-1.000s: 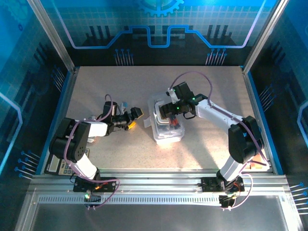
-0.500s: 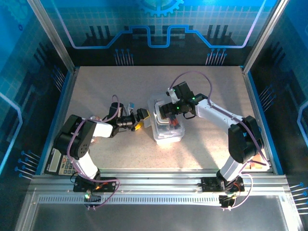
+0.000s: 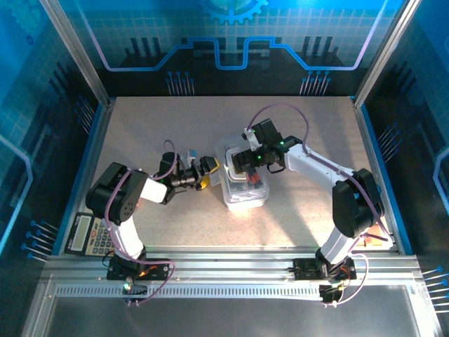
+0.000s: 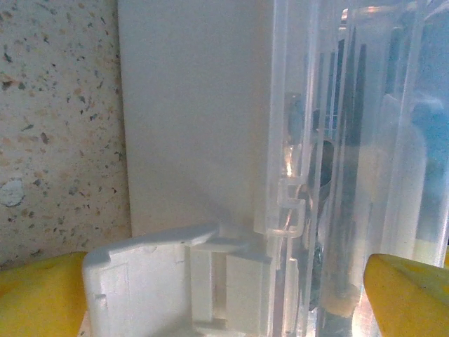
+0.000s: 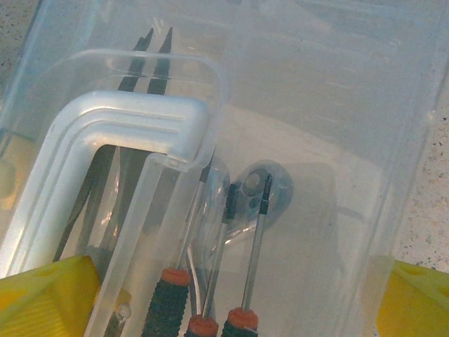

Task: Pack the tool kit

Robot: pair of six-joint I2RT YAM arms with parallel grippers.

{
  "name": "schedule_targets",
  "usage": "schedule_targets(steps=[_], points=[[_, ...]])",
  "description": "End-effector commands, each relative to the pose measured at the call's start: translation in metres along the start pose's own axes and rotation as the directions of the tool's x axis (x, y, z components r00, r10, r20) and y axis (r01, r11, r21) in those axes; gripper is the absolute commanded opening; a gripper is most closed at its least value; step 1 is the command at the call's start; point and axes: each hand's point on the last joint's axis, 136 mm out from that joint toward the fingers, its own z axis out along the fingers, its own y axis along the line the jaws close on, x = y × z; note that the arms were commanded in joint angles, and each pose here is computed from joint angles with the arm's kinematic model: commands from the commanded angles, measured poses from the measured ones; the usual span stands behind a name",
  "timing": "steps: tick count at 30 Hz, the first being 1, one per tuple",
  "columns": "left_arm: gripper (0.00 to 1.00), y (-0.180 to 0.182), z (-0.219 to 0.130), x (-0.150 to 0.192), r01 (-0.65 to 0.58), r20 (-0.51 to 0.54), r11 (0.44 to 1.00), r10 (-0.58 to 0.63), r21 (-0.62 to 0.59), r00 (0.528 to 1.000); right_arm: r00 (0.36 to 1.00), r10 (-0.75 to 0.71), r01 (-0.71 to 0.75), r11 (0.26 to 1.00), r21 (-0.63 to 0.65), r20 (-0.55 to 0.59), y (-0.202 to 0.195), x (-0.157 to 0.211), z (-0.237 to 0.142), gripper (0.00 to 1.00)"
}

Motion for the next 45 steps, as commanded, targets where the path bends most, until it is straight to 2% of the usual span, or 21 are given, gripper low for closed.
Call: schedule_targets(steps=[1,32,45], points=[[0.99,-0.004,0.002,0.015,-0.008,-0.047,1.000,0.009,0.020,0.999,0.948,-0.049,0.057,0.998,0.019,-0.314,-0.005,0.083,0.013,0.97],[0.99,-0.056,-0.017,0.008,-0.167,-0.052,0.986,0.166,-0.016,0.985,0.947,-0.039,0.042,0.999,0.001,-0.319,-0.003,0.091,0.017,0.97],[0.99,-0.059,-0.018,0.008,-0.169,-0.048,0.986,0.168,-0.009,0.985,0.946,-0.035,0.036,0.999,-0.003,-0.322,-0.002,0.094,0.016,0.97]])
